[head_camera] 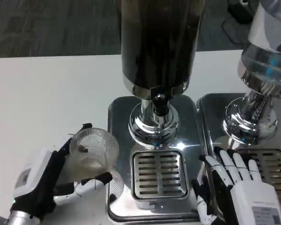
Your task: Grasp the cup under the faucet to collect the drink, then remove the cup.
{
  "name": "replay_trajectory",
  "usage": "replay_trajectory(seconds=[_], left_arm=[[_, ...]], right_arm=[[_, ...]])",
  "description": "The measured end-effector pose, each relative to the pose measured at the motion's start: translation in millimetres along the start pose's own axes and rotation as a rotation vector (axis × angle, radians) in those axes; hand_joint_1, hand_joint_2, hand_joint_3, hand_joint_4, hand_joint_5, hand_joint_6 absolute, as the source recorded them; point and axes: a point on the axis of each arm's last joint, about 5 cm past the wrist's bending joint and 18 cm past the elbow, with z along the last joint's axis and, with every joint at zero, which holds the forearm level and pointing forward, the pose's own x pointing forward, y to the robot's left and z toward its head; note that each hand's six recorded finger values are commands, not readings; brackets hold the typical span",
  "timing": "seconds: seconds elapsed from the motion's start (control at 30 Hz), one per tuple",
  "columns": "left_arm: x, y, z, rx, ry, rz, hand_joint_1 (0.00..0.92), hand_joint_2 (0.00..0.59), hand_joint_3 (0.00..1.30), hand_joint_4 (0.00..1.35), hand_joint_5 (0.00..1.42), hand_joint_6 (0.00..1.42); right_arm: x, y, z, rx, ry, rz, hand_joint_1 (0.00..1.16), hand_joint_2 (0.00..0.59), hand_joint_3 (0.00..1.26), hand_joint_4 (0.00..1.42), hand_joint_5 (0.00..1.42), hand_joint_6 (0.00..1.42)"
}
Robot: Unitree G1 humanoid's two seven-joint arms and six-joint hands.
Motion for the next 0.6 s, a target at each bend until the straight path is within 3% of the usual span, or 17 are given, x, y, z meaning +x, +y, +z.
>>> replay_trajectory(seconds=[0.23, 0.6], left_arm=[[-1.3, -2.5, 1.4, 0.023, -0.033, 0.089, 0.489, 0.153, 0.27, 0.31, 0.50, 0.36], [-4.6, -6.9, 1.9, 0.031, -0.046, 0.110, 0.501, 0.181, 0.30, 0.34, 0.55, 0.41]], right_arm=[[0.7, -0.4, -0.7, -0.002, -0.002, 0.000, 0.38, 0.559, 0.23, 0.09, 0.07, 0.04], [2.7, -2.1, -3.5, -0.004, -0.003, -0.001, 0.38, 0.558, 0.23, 0.09, 0.07, 0.05]])
